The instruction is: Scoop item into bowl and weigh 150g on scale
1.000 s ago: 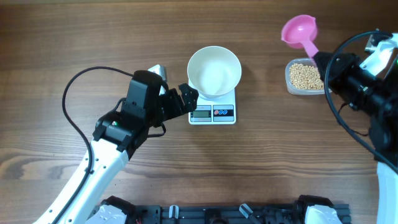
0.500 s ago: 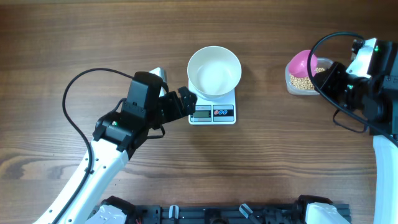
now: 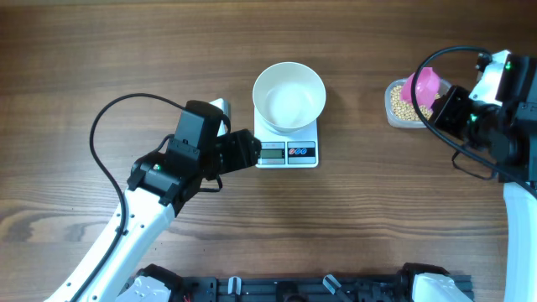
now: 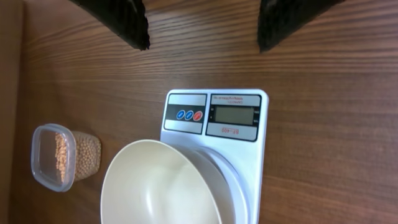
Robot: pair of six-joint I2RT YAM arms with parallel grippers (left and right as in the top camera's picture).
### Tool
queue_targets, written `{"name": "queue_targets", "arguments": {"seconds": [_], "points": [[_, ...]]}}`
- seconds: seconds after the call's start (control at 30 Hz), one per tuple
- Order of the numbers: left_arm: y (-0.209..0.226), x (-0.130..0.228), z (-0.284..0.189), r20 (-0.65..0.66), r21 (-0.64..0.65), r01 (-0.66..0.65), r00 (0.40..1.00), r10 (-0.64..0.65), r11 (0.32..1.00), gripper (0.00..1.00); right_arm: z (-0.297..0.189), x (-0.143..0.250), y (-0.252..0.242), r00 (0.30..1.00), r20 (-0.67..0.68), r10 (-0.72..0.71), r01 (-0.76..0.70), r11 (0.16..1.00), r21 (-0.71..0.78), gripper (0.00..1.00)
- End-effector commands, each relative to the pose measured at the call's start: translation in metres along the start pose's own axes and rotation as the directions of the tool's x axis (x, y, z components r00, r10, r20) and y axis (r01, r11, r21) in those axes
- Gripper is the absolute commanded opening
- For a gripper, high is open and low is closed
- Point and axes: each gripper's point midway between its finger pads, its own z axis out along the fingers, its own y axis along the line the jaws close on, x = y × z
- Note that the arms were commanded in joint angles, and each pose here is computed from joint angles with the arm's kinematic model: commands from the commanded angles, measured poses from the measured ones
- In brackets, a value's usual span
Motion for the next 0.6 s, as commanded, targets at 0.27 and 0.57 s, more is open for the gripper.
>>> {"name": "queue_targets", "arguments": {"seconds": [0.27,0.57], "points": [[-0.024,0.012,0.026,-0.036,0.045,-0.216,0.975,0.218,0.975,0.04,0.010,-0.030,0.004,0.992,0.087,-0.086,0.087,0.996,0.000,0.04],[-0.044,0.013,0.065,0.066,-0.068,-0.344,0.935,0.349,0.936,0.04,0.009,-0.041,0.007,0.986,0.132,-0.106,0.107,0.994,-0.001,0.04]]}}
